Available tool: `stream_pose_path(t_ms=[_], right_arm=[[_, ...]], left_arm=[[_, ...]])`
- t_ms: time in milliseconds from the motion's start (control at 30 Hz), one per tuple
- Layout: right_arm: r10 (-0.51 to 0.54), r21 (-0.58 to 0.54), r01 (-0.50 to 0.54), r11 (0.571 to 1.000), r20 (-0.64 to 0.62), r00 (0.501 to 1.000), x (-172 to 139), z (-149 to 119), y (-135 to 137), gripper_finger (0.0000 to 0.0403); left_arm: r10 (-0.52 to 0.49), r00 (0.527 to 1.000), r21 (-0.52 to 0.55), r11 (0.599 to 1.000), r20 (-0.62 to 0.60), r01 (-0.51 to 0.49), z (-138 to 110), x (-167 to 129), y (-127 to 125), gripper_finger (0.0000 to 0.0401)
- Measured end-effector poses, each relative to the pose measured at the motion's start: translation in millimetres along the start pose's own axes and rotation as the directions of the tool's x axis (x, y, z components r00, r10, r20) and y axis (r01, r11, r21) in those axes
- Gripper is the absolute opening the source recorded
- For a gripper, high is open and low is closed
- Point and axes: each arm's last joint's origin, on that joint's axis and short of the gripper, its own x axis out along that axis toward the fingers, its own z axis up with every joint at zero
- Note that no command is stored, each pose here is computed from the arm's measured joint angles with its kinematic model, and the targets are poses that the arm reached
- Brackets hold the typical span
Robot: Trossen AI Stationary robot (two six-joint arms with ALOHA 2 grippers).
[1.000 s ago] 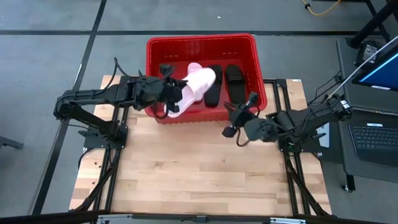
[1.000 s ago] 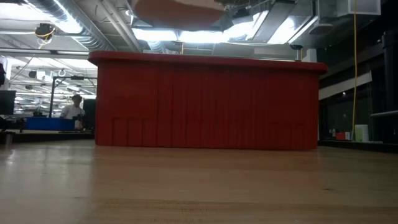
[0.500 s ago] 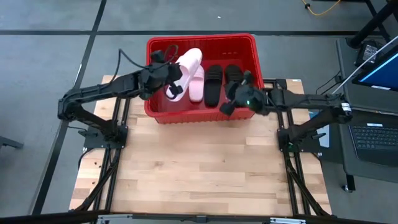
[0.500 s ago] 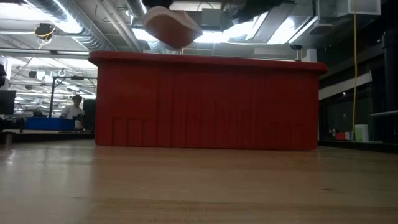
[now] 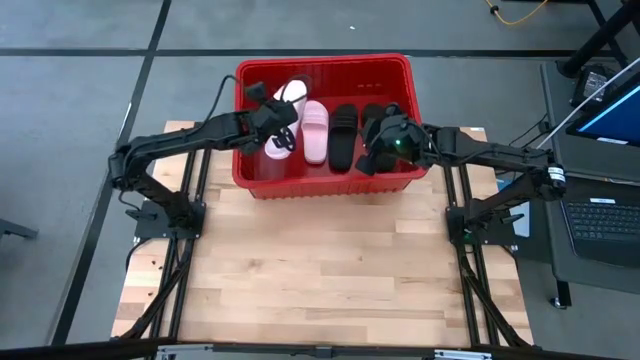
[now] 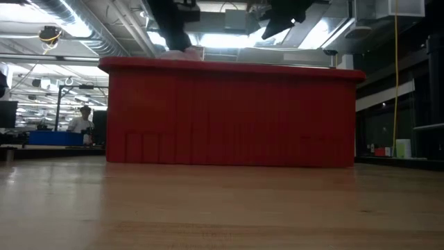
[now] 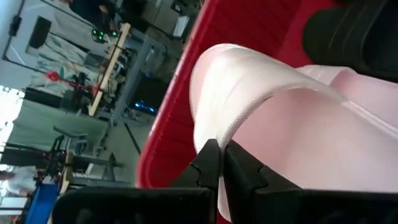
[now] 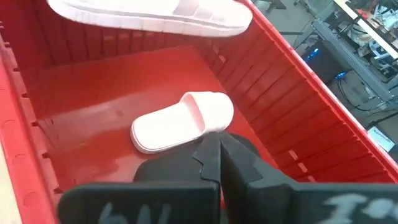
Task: Pick and place slides into bin
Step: Put the pink slide into the bin
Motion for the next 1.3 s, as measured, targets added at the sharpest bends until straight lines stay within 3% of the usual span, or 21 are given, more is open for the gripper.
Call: stream_pose_path(t_ms=[533, 700, 1033, 1300], right_arm=[[-0.026, 0.017, 0.027, 1.000, -0.015, 1.000, 4, -2, -9, 0.0002], [-0.024, 0.016, 0.024, 1.000, -0.016, 1.000, 4, -2, -9, 0.0002], [-0.022, -0.006, 0.022, 1.000, -0.016, 1.000, 5, -2, -9, 0.0002], [-0.022, -0.006, 0.022, 1.000, -0.015, 1.000, 5, -2, -9, 0.0002]], left_arm=[[0.009, 0.973, -0.014, 1.000, -0.229, -0.013, -20, 63, -12, 0.0003], [-0.037, 0.969, -0.041, 0.999, -0.244, 0.028, -35, 79, -24, 0.0003], [-0.019, 0.976, -0.034, 0.999, -0.218, 0.012, -57, 96, -49, 0.0003], [-0.040, 0.971, -0.060, 0.998, -0.238, 0.027, -69, 109, -51, 0.0003]])
